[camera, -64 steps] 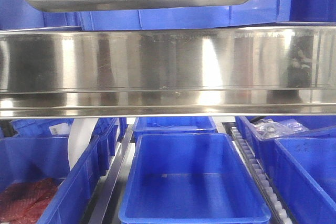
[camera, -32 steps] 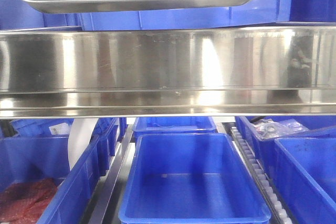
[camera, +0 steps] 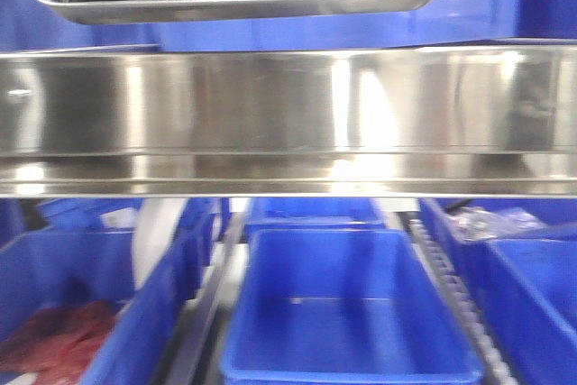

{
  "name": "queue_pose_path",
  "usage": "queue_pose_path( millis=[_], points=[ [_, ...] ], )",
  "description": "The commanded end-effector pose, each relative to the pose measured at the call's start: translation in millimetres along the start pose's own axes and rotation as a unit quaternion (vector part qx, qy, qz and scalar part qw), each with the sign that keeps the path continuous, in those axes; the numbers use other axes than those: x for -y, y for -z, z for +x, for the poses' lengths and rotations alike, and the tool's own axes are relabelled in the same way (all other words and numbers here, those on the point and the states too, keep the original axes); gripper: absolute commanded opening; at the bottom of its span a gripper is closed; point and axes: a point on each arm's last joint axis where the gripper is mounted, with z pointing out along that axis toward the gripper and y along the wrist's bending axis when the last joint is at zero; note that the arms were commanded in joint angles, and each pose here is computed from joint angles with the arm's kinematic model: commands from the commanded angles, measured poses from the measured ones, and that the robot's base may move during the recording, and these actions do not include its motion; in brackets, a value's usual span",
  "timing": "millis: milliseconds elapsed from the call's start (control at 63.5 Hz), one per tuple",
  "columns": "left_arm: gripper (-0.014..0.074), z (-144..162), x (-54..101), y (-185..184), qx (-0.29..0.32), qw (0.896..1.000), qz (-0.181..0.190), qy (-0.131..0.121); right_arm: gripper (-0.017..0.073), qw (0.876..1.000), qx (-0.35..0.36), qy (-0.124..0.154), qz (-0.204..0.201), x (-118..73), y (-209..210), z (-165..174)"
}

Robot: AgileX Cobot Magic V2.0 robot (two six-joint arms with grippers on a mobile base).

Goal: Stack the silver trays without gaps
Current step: 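Hold the silver tray with both grippers while the base drives away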

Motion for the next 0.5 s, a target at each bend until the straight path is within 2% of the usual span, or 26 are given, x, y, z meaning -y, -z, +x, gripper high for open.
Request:
queue_pose_path(
  millis=[0,488],
  points=[
    [-0.0048,5.0,-4.9,17.4,-0.007,1.000,-0.012,-0.016,0.0021,0.997,0.074,0.015,-0.014,-2.3,29.4,-8.9],
    [-0.0048,4.2,-4.9,18.4,-0.004,1.000,-0.011,-0.015,0.0021,0.997,0.074,0.015,-0.014,-2.3,29.4,-8.9]
  ],
)
